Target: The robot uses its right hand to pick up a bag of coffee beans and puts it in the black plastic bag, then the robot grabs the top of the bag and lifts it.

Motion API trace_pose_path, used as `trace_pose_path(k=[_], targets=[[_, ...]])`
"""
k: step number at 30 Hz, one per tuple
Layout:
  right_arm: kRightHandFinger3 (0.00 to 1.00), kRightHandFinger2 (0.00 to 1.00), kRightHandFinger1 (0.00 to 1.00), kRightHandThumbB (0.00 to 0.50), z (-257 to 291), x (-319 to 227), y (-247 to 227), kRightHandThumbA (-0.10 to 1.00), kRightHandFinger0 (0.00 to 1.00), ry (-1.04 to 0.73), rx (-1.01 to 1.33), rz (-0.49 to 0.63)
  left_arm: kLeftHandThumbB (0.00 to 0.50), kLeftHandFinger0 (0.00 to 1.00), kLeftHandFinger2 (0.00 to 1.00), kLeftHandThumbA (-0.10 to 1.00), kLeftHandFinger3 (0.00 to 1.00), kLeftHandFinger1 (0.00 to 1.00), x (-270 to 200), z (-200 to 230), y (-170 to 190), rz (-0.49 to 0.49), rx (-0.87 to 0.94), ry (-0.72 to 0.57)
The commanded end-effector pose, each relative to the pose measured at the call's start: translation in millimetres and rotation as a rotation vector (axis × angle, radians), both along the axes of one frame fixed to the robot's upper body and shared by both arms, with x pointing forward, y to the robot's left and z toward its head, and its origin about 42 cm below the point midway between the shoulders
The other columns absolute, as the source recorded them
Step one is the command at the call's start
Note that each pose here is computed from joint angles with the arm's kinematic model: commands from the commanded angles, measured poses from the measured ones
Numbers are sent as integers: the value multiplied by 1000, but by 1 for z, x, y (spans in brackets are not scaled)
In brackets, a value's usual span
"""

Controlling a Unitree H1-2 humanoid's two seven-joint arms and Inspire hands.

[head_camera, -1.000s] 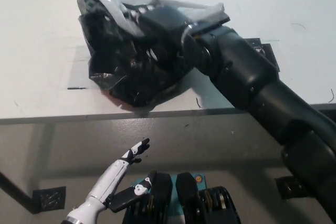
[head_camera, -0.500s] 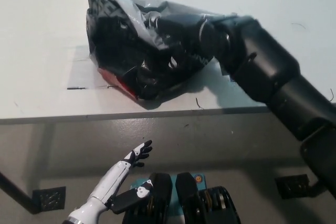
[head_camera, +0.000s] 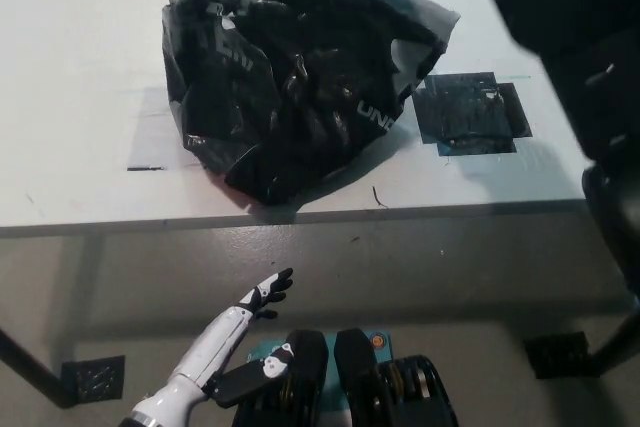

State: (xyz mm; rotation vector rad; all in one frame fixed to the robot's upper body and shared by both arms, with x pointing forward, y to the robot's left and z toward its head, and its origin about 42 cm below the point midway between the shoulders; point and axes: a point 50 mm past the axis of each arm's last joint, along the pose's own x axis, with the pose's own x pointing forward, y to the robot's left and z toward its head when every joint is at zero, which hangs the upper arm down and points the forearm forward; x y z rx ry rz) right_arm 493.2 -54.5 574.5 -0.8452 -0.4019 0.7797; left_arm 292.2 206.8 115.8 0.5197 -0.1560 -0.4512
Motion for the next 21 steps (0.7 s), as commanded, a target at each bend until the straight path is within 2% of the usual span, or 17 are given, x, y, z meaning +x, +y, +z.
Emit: trace_pose_path(k=[1, 4, 6, 7, 8, 9, 10, 11, 12, 14, 15, 17, 18, 21], targets=[[1000, 1000, 1000, 500, 82, -42, -13, 778, 1000, -14, 196, 200, 158, 878, 1000, 472, 1000, 943, 3, 14, -1, -31, 33, -54], [1000, 1000, 1000, 500, 100, -62, -43, 782, 1000, -111, 268, 226, 159, 904, 1000, 442, 1000, 960, 5, 15, -2, -32, 24, -48], [1000, 1000, 1000, 500, 103, -81, -68, 817, 1000, -199, 315, 248, 165, 909, 1000, 483, 1000, 969, 8, 18, -1, -29, 18, -56], [1000, 1000, 1000, 500, 102, -96, -81, 913, 1000, -275, 349, 233, 168, 926, 1000, 523, 1000, 980, 10, 20, 0, -25, 20, -59], [1000, 1000, 1000, 500, 101, -99, -84, 913, 1000, -293, 356, 229, 168, 926, 1000, 523, 1000, 980, 10, 20, 1, -24, 21, -60], [1000, 1000, 1000, 453, 98, -114, -100, 1000, 1000, -372, 391, 206, 159, 940, 1000, 551, 1000, 990, 13, 21, 2, -19, 11, -67], [1000, 1000, 1000, 455, 96, -121, -107, 1000, 1000, -405, 408, 195, 159, 943, 1000, 556, 1000, 992, 15, 22, 3, -16, 6, -71], [1000, 1000, 1000, 441, 90, -137, -123, 1000, 1000, -481, 457, 175, 159, 972, 1000, 603, 1000, 1000, 20, 24, 5, -10, -24, -85], [1000, 1000, 1000, 431, 80, -154, -140, 1000, 1000, -561, 510, 151, 184, 1000, 1000, 689, 1000, 1000, 26, 28, 7, 8, -50, -92], [1000, 1000, 1000, 428, 70, -169, -152, 1000, 1000, -619, 550, 136, 195, 1000, 1000, 743, 1000, 1000, 32, 32, 10, 30, -69, -96], [1000, 1000, 1000, 410, 52, -183, -167, 1000, 1000, -658, 572, 139, 199, 1000, 1000, 827, 1000, 1000, 35, 35, 13, 46, -79, -107], [1000, 1000, 1000, 409, 29, -200, -180, 1000, 1000, -701, 595, 124, 210, 1000, 1000, 920, 1000, 1000, 39, 41, 17, 66, -88, -127], [1000, 1000, 1000, 416, 15, -208, -186, 1000, 1000, -717, 602, 109, 210, 1000, 1000, 951, 1000, 1000, 40, 43, 18, 75, -94, -136], [1000, 1000, 1000, 377, -41, -239, -210, 1000, 1000, -726, 628, 73, 207, 1000, 1000, 1000, 1000, 1000, 42, 45, 21, 94, -118, -149]])
